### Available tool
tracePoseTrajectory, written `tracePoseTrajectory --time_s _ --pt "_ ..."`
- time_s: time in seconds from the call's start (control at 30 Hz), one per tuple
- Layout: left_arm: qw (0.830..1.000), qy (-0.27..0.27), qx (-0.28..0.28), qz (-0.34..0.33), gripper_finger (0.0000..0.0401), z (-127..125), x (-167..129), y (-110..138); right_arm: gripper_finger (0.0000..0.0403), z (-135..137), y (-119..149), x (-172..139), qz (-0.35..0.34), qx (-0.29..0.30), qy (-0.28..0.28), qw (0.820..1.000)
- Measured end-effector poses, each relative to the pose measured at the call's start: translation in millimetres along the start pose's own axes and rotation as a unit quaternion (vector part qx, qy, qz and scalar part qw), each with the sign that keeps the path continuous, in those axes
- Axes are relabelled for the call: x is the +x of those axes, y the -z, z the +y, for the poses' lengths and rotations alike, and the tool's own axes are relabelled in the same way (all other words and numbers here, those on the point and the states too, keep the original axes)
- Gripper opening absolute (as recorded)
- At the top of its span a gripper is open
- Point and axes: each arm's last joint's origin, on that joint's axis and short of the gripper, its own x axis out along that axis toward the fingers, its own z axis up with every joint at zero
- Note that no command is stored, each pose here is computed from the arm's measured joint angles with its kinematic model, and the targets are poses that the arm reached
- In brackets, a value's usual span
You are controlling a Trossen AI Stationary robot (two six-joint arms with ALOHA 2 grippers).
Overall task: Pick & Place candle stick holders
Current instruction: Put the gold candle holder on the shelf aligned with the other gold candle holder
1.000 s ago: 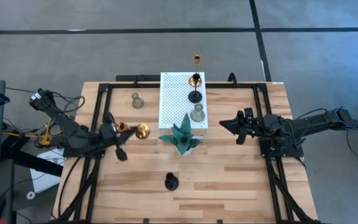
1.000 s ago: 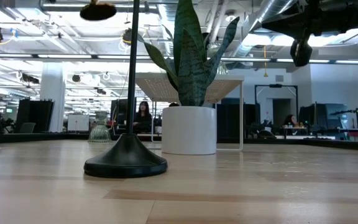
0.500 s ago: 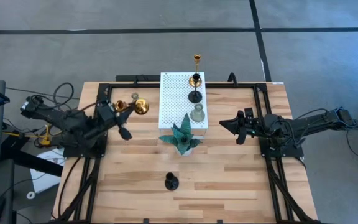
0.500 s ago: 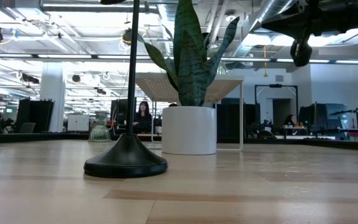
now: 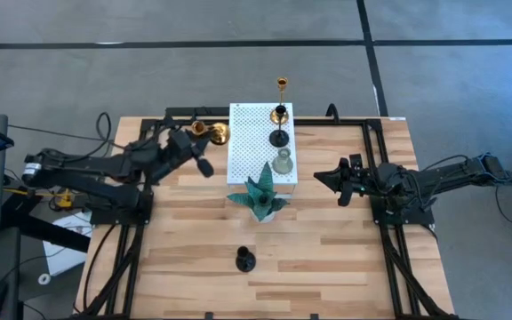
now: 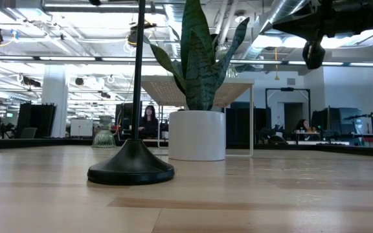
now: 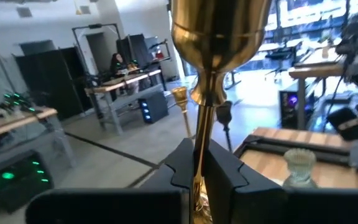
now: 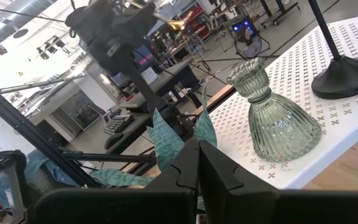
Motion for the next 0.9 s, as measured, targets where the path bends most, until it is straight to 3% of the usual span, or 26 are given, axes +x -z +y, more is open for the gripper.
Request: tracePoseTrajectory --time_s 0.5,0.9 --pt "0.997 0.017 -0.069 -0.017 0.0015 24.6 43.5 18.1 0.0 0.0 -0.1 0.1 -0.001 0.0 0.0 1.0" --pt "0.994 0.079 -0.069 -0.017 0.0015 53.9 94.4 15.4 0.0 -9.6 -8.9 3.4 -0.032 0.002 0.031 0.999"
